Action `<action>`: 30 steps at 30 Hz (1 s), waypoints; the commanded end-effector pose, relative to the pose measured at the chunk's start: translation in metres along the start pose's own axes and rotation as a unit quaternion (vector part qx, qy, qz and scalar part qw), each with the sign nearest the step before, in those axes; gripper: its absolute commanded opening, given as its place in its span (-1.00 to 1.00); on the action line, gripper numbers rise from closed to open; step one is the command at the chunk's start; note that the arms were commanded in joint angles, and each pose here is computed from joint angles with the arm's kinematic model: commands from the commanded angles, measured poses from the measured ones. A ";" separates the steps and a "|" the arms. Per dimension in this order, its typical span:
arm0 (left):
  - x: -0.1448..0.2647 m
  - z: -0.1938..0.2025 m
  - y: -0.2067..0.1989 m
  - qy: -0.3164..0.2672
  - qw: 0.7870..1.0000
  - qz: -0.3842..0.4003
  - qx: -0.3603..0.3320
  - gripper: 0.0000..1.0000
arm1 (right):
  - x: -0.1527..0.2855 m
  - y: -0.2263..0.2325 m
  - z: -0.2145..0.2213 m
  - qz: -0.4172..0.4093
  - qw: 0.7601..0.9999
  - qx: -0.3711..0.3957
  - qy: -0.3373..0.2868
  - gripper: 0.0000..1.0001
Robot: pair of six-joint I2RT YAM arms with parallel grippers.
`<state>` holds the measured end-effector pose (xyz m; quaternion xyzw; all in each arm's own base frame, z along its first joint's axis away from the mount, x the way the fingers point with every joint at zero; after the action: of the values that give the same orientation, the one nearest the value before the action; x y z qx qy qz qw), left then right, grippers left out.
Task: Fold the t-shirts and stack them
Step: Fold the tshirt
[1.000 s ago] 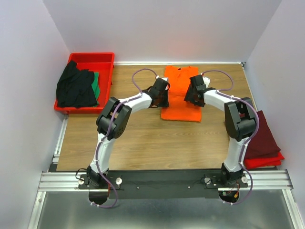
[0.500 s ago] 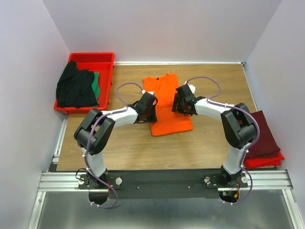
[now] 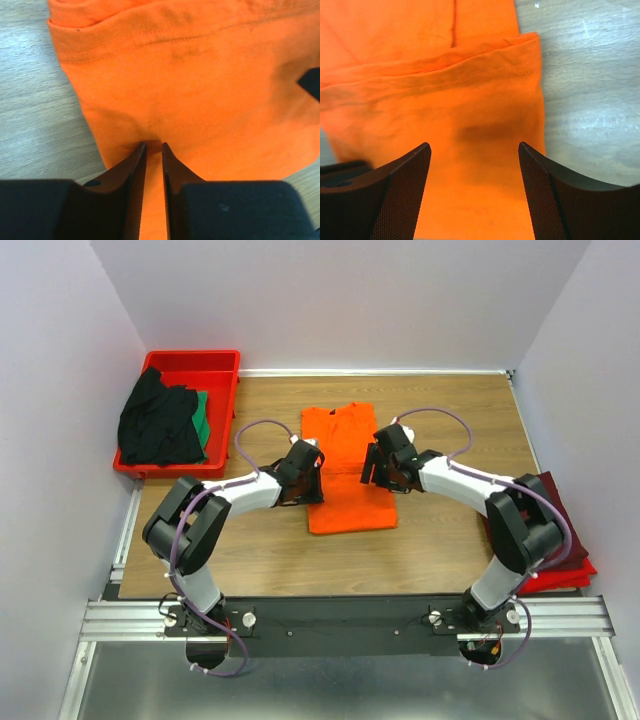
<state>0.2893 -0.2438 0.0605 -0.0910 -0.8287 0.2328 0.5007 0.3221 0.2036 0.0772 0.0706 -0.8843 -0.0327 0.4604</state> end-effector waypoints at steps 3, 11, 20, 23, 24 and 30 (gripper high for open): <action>0.027 -0.023 -0.017 -0.025 0.999 0.032 -0.026 -0.32 | 0.032 -0.020 -0.008 0.004 1.000 -0.020 -0.011 0.55; 0.057 0.004 0.006 0.003 1.000 0.024 -0.015 -0.25 | 0.051 -0.041 0.036 -0.020 0.999 -0.033 0.038 0.47; 0.072 0.050 0.033 0.055 0.998 0.037 0.019 -0.17 | 0.050 -0.039 0.081 -0.059 0.991 -0.043 0.108 0.32; 0.072 0.055 0.032 0.062 0.996 0.053 0.025 -0.15 | 0.049 -0.041 0.087 -0.055 0.991 -0.045 0.115 0.31; 0.071 0.058 0.034 0.066 0.996 0.055 0.027 -0.15 | 0.049 -0.042 0.087 -0.053 0.991 -0.045 0.116 0.31; 0.068 0.067 0.034 0.076 0.993 0.076 0.040 -0.15 | 0.047 -0.043 0.090 -0.050 0.990 -0.047 0.120 0.25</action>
<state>0.1993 -0.2012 0.0672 -0.1254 -0.7793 0.2718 0.5506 0.2326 0.1531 0.0593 0.0932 -0.8227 -0.0803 0.5550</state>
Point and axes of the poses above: each gripper's point midway between its finger pads, its own x axis back along the fingers, its own y axis along the line the jaws close on, z = x × y, the point moved 4 cm from there along x, back along the fingers, and after that the axes turned 13 degrees about x, right-handed, at the moved point
